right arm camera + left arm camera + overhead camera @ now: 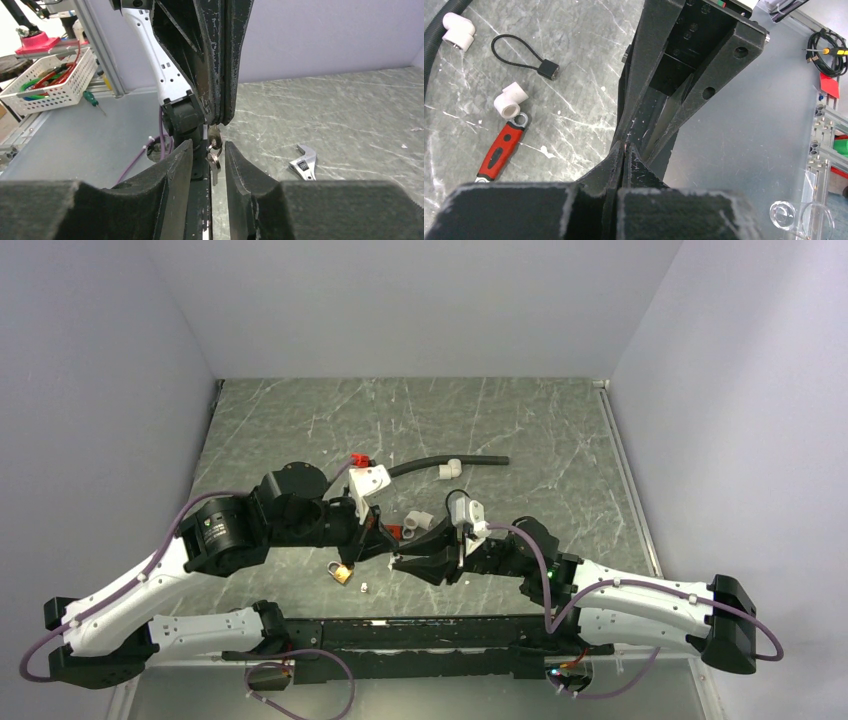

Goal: Unlock with the key

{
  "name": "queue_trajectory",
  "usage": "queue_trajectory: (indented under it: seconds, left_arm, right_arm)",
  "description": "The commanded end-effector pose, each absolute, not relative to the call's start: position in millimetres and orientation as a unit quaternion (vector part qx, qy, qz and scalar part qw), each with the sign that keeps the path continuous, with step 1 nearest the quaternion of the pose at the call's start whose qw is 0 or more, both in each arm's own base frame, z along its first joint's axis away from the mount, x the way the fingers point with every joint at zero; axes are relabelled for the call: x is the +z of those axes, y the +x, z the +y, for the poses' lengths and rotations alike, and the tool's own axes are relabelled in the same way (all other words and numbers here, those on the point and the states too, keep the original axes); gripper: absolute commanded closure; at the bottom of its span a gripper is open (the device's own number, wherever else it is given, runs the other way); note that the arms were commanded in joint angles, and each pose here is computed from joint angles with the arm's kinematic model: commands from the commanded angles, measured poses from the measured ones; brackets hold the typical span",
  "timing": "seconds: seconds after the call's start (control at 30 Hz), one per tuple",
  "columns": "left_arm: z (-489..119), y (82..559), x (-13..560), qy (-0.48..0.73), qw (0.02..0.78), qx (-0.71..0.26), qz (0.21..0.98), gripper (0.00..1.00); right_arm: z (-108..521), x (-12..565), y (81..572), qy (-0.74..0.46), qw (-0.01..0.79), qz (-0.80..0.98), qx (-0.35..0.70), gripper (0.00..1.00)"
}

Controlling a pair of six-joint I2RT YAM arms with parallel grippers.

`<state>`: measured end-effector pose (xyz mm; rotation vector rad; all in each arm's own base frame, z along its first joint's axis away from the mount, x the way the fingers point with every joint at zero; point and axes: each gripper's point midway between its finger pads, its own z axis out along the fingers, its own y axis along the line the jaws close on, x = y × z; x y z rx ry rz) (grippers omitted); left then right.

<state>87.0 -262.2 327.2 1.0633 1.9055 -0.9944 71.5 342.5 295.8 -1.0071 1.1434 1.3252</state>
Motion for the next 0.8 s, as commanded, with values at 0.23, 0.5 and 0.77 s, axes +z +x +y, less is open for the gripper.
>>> queue_trajectory:
  seconds: [0.23,0.5,0.77]
  left_arm:
    - [-263.3,73.5,354.1,0.453,0.387,-0.420,0.684,1.00]
    - [-264.0,72.9,348.8,0.461,0.386,-0.418,0.681,1.00]
    - [-264.2,72.1,347.3,0.463,0.390,-0.422,0.675,1.00]
  right_arm:
    - [339.0,337.2,58.8,-0.415,0.540,0.424,0.597,0.68]
    - [342.2,337.5,59.3,-0.415,0.535,0.426,0.599,0.72]
    - [345.5,334.4,59.7,-0.419,0.529,0.431,0.599,0.79]
